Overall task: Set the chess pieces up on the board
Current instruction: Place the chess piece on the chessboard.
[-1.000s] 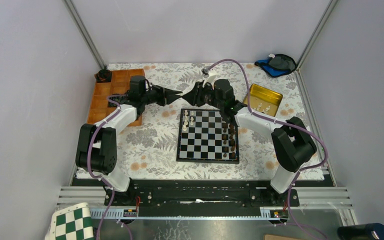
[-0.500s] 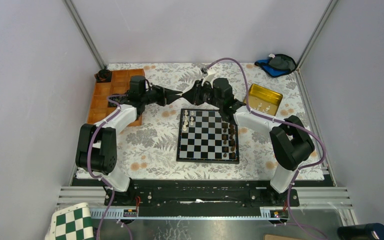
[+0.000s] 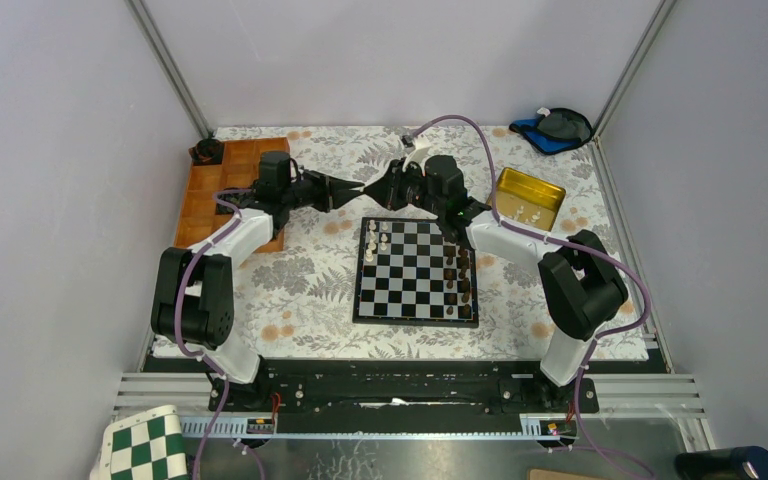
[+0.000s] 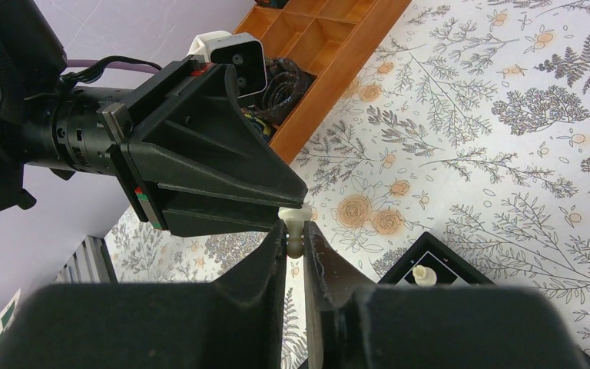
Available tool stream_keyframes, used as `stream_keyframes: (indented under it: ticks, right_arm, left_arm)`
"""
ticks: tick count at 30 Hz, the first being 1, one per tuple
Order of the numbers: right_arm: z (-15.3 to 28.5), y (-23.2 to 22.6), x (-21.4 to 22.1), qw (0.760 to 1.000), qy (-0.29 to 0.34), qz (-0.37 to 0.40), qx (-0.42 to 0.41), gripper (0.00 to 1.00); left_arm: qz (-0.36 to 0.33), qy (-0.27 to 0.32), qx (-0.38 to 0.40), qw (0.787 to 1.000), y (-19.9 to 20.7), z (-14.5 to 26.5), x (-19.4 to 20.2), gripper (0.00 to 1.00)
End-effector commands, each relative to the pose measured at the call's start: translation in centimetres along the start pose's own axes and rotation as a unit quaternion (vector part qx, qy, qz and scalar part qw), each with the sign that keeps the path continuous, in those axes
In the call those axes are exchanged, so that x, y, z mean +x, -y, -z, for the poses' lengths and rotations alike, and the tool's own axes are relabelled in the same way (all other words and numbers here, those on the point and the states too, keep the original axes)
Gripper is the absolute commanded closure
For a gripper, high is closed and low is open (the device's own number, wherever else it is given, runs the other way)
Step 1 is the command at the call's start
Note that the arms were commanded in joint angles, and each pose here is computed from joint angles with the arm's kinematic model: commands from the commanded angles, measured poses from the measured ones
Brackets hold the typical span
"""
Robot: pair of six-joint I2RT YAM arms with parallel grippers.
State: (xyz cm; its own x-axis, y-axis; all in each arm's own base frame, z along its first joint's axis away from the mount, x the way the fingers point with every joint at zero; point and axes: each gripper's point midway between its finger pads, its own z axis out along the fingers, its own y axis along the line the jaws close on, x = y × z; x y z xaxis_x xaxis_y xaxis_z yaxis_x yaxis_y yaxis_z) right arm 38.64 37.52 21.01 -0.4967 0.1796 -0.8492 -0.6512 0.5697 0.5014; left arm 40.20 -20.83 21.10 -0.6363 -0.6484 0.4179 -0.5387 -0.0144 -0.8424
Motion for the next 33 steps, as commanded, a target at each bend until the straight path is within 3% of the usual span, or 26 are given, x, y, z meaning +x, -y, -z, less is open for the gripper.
stream_keyframes:
  ticks: [1, 10, 28, 33]
  right_arm:
    - [-0.3, -1.6, -2.3, 0.999, 0.026, 0.011, -0.024, 0.87]
    - [-0.3, -1.6, -2.5, 0.999, 0.023, 0.010, -0.022, 1.00]
    - [0.1, -2.0, -2.9, 1.000, 0.010, 0.022, -0.018, 1.00]
    - [0.4, -1.9, -3.0, 0.999, -0.012, 0.032, -0.006, 1.00]
  left_arm:
    - [-0.013, -0.006, 0.013, 1.000, 0.6, 0.3, 0.1, 1.00]
    - [-0.016, -0.007, 0.008, 1.000, 0.4, 0.3, 0.2, 0.99]
    - [-0.052, 0.003, -0.026, 0.998, -0.9, 0.0, -0.5, 0.50]
    - [-0.073, 0.025, -0.051, 0.996, -1.9, 0.3, -1.7, 0.46]
